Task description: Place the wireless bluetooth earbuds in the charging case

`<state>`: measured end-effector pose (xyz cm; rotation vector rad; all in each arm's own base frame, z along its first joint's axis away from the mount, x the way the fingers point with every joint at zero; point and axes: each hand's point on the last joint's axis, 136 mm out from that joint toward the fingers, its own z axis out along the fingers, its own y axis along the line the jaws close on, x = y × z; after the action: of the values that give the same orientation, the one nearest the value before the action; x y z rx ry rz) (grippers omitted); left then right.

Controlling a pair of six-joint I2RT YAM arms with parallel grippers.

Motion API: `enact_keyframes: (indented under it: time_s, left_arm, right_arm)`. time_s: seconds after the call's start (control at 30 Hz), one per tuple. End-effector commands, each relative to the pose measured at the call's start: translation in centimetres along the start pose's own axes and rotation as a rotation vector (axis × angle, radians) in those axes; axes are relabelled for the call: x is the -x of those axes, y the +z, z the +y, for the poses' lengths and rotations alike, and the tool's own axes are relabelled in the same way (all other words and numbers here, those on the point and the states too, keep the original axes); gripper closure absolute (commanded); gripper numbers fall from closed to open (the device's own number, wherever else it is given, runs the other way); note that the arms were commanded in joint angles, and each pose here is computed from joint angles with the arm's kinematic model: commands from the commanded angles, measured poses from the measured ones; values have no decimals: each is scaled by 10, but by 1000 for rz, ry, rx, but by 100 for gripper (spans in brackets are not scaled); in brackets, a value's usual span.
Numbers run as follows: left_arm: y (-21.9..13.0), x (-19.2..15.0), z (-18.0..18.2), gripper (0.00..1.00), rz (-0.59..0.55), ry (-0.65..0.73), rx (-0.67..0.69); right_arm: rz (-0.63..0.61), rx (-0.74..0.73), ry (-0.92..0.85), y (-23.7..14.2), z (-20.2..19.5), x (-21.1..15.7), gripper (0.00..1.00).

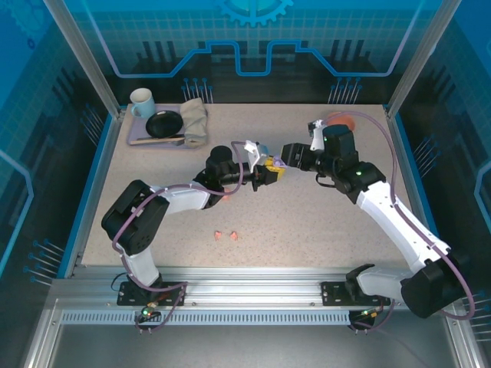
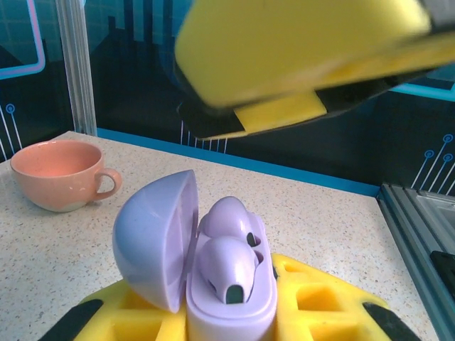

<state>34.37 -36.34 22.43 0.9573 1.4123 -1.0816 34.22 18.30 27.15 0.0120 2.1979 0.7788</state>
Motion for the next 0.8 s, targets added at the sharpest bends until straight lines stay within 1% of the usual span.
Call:
enact_keyframes:
  time_s: [0.0, 0.07, 0.2, 0.3, 0.4, 0.53, 0.6, 0.67, 0.77]
  left_arm:
    - [-4, 20, -8, 100, -54, 54, -7]
    - [-4, 20, -9, 100, -53, 55, -12]
    - [-4, 19, -12, 100, -48, 55, -26]
    - [-5, 19, -14, 100, -45, 55, -36]
    - [-5, 19, -15, 100, -44, 56, -46]
    - [-5, 19, -16, 100, -41, 56, -49]
    - [-5, 19, -15, 100, -39, 52, -44]
    - [-5, 19, -13, 100, -33, 46, -33]
    - [-2, 16, -10, 100, -21, 34, -24]
  right_arm:
    - [-31, 43, 45, -19, 10, 17, 38]
    - [-25, 18, 51, -20, 5, 18, 38]
    - [14, -79, 50, -20, -11, 15, 38]
    - [79, -159, 50, -11, -22, 14, 38]
    - [175, -225, 54, 9, -33, 11, 39]
    - [279, -265, 48, 38, -41, 3, 42]
    - [323, -271, 44, 47, -42, -2, 43]
    - [350, -268, 13, 50, -37, -8, 45]
    - [370, -271, -44, 42, -27, -21, 46]
